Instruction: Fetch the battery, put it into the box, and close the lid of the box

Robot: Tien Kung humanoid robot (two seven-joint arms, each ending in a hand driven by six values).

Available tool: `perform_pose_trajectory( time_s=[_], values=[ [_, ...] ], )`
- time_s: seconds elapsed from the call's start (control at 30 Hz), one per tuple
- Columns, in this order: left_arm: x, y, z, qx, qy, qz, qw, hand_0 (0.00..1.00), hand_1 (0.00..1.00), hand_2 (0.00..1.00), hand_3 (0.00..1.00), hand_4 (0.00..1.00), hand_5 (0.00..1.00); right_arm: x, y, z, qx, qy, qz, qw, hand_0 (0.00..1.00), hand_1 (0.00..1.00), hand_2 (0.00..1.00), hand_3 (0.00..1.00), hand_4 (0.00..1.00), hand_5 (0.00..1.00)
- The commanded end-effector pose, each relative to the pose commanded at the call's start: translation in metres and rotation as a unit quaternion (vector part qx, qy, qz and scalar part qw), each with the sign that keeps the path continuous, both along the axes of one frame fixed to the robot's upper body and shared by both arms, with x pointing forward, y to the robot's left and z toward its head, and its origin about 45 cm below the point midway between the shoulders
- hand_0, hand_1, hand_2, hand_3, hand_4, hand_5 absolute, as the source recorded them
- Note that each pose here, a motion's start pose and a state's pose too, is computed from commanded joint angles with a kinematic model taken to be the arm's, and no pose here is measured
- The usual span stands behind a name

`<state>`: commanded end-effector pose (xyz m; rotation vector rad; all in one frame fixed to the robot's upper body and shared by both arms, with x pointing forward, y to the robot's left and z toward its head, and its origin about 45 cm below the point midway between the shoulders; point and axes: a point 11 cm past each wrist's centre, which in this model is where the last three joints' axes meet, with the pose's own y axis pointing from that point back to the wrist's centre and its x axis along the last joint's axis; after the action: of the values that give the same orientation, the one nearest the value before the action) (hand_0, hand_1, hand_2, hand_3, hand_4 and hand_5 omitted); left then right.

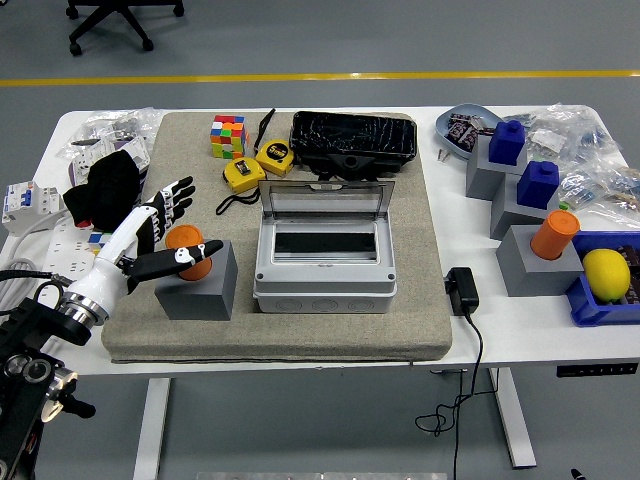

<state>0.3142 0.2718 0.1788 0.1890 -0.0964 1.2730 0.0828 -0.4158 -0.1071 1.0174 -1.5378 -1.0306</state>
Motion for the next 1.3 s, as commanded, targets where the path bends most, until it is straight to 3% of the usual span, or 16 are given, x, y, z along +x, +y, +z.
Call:
perform_pose_trajectory(
  time_s=[0.2,0.63,0.87,0.9,1.07,1.1,1.27,1.3],
  values=[
    [0.0046,0.003,0.0,-0.047,-0.009,0.019,0.999,0.998,0.998,0.998,0.998,0.998,0.208,0.0,0.001,0.0,0.002,0.0,0.002,1.0,0.998,0.907,0.867,0.855,0.998,0.998],
    [-0.0017,-0.007,-0.012,-0.112,-0.006,0.036,0.993,0.998,0.998,0.998,0.998,0.998,0.181,-0.001,-0.001,0.0,0.0,0.001,0.006,1.0,0.998,0.891,0.847,0.847,0.998,0.998],
    [-0.0031,-0.01,-0.023,-0.118,0.004,0.044,0.992,0.968,0.998,0.998,0.964,0.998,0.195,0.0,0.0,0.0,0.001,-0.002,0.008,1.0,0.998,0.893,0.842,0.843,0.998,0.998],
    [-0.0032,-0.01,-0.025,-0.12,0.006,0.043,0.992,0.906,0.916,0.855,0.856,0.998,0.222,0.0,0.0,0.0,0.001,-0.002,0.008,1.0,0.998,0.89,0.84,0.841,0.998,0.998],
    [-0.0046,-0.014,-0.032,-0.119,0.015,0.038,0.992,0.906,0.916,0.855,0.856,0.998,0.222,-0.002,0.0,0.0,0.0,-0.001,0.006,1.0,0.998,0.89,0.84,0.841,0.998,0.998],
    [-0.0048,-0.016,-0.034,-0.116,0.017,0.036,0.992,0.809,0.816,0.757,0.735,0.998,0.233,-0.002,0.0,-0.001,0.0,0.0,0.005,1.0,0.998,0.889,0.836,0.839,0.998,0.998],
    [-0.0052,-0.018,-0.038,-0.106,0.024,0.032,0.994,0.809,0.816,0.757,0.735,0.998,0.233,-0.001,0.0,0.0,0.0,-0.002,0.005,1.0,0.998,0.889,0.836,0.839,0.998,0.998],
    [-0.0052,-0.018,-0.039,-0.104,0.025,0.033,0.994,0.756,0.758,0.692,0.703,0.998,0.184,0.0,0.0,0.0,0.0,-0.003,0.005,1.0,0.998,0.887,0.836,0.839,0.998,0.998]
  ],
)
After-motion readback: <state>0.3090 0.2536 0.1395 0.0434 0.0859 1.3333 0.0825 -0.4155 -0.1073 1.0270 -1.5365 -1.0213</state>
